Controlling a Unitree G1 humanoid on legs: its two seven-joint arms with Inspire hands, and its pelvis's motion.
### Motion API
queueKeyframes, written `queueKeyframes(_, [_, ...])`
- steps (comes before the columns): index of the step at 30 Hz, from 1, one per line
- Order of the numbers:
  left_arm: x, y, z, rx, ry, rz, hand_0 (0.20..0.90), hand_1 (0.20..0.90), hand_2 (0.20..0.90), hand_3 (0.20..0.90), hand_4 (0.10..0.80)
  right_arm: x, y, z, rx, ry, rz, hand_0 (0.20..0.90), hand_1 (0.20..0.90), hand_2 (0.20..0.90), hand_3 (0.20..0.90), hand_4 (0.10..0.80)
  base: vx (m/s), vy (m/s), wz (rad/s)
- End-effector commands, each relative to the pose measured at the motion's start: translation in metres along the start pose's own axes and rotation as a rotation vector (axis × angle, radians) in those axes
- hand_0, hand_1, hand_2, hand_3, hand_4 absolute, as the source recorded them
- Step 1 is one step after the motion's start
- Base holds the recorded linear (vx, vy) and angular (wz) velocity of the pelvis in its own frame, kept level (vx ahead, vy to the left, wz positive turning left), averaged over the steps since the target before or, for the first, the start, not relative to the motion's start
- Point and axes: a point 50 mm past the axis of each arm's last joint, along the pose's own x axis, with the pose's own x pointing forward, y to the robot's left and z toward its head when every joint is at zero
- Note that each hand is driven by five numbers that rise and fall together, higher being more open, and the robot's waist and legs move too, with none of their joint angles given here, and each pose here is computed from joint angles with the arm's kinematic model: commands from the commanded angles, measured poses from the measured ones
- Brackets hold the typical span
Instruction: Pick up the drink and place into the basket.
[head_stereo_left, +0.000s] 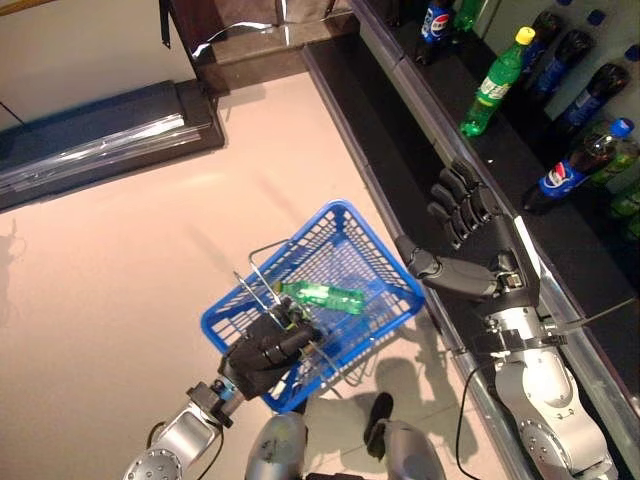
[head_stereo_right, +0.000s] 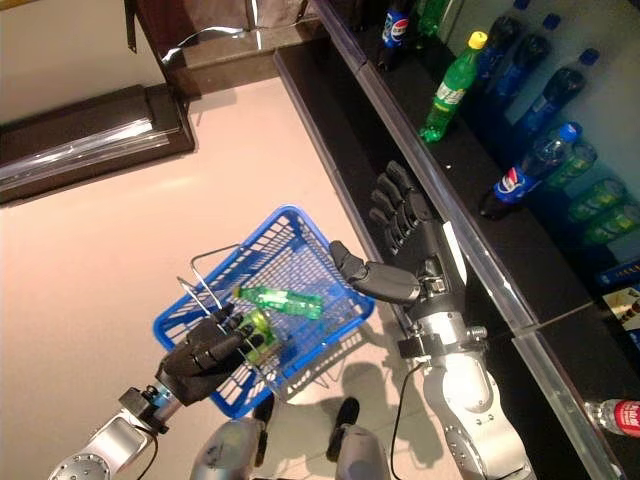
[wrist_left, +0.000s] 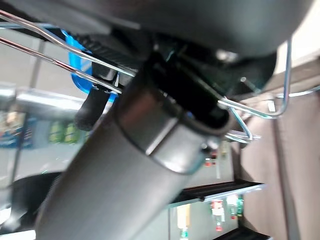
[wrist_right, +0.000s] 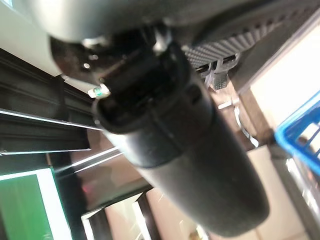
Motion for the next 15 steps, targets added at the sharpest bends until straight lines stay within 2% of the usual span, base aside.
queueKeyframes(1, [-0.001,-0.055,0.03,0.004,-0.26,-0.348,0.3,0.3,0.3,0.2,0.1,-0.008,0.009,0.015,0.113,-0.088,0.114,0.9,0.9,0.9,0.9,0.8,0.016,-0.02,-0.08])
queueKeyframes(12, [-0.004,-0.033,0.021,0.032,-0.266,-0.197,0.3,0.3,0.3,0.2,0.1,-0.022,-0.003,-0.013,0.161,0.083,0.071,0.9,0.9,0.9,0.9,0.8,-0.013,-0.012,-0.04])
queueKeyframes(15, [-0.007,-0.02,0.019,0.064,-0.288,-0.091,0.3,0.3,0.3,0.2,0.1,-0.03,-0.008,-0.031,0.136,0.178,0.035,0.9,0.9,0.9,0.9,0.8,-0.04,0.006,-0.14])
